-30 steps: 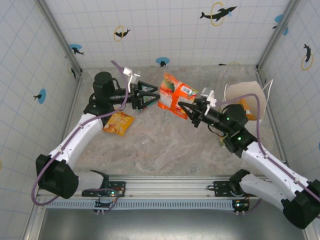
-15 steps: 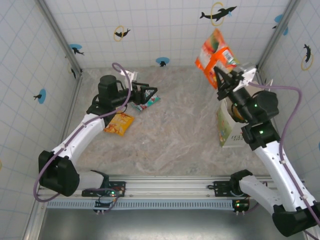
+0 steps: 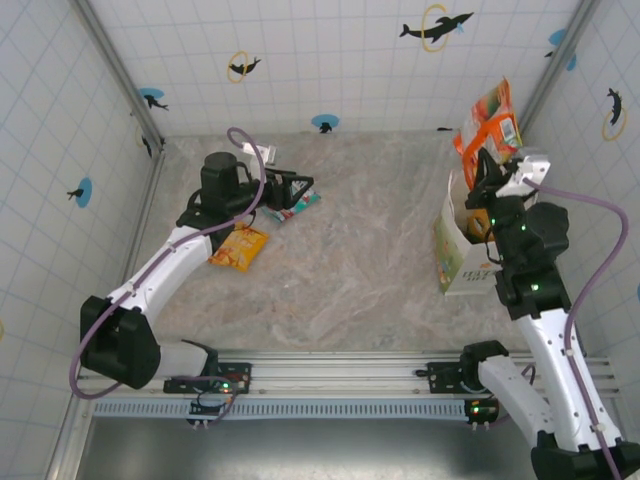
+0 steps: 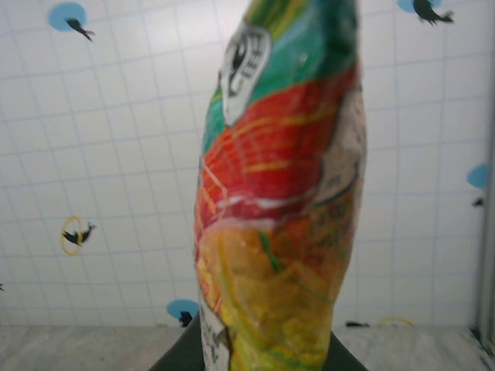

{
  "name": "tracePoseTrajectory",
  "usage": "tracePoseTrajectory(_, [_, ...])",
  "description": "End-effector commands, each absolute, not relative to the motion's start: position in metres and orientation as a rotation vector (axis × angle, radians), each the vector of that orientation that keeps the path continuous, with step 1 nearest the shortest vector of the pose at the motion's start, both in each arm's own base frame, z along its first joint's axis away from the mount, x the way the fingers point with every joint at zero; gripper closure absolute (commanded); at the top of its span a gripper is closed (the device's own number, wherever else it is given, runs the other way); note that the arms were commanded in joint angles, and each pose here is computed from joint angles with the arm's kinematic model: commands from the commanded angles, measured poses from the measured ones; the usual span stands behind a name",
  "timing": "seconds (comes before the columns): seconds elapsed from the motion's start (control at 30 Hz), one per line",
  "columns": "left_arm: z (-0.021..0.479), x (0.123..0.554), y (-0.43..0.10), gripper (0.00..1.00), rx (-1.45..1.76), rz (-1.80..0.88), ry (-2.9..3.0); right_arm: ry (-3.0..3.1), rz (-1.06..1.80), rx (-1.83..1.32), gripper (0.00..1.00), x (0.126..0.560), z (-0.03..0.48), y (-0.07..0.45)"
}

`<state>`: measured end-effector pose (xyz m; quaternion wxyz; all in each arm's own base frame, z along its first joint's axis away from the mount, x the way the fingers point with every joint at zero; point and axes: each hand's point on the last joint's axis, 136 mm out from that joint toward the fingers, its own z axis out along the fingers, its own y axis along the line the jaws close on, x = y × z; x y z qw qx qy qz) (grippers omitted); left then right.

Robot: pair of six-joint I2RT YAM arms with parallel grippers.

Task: Place the snacks into the paper bag

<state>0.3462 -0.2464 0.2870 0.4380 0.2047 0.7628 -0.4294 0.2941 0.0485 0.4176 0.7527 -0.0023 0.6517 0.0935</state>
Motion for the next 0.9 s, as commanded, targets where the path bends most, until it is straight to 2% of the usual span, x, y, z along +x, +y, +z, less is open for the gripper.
tracePoseTrajectory(0.0, [0.276, 0.345, -0.249, 0.30, 0.497, -1.080, 1.933, 1.434, 0.133, 0.073, 0.90, 0.288, 0.401, 0.029])
tracePoseTrajectory(0.3, [0.271, 0.343, -0.251, 0.31, 0.502, -1.092, 1.946, 1.518, 0.148, 0.113, 0.90, 0.288, 0.349, 0.027])
tracePoseTrajectory(0.73, [0.273, 0.343, -0.253, 0.32, 0.511, -1.097, 1.937, 1.572, 0.066, 0.155, 0.89, 0.279, 0.324, 0.012])
tracePoseTrajectory(0.8, [0.273, 0.344, -0.253, 0.32, 0.512, -1.097, 1.937, 1.579, 0.068, 0.151, 0.86, 0.278, 0.322, 0.012])
tracePoseTrajectory(0.87, [0.273, 0.345, -0.253, 0.32, 0.511, -1.096, 1.936, 1.587, 0.074, 0.147, 0.79, 0.276, 0.321, 0.013])
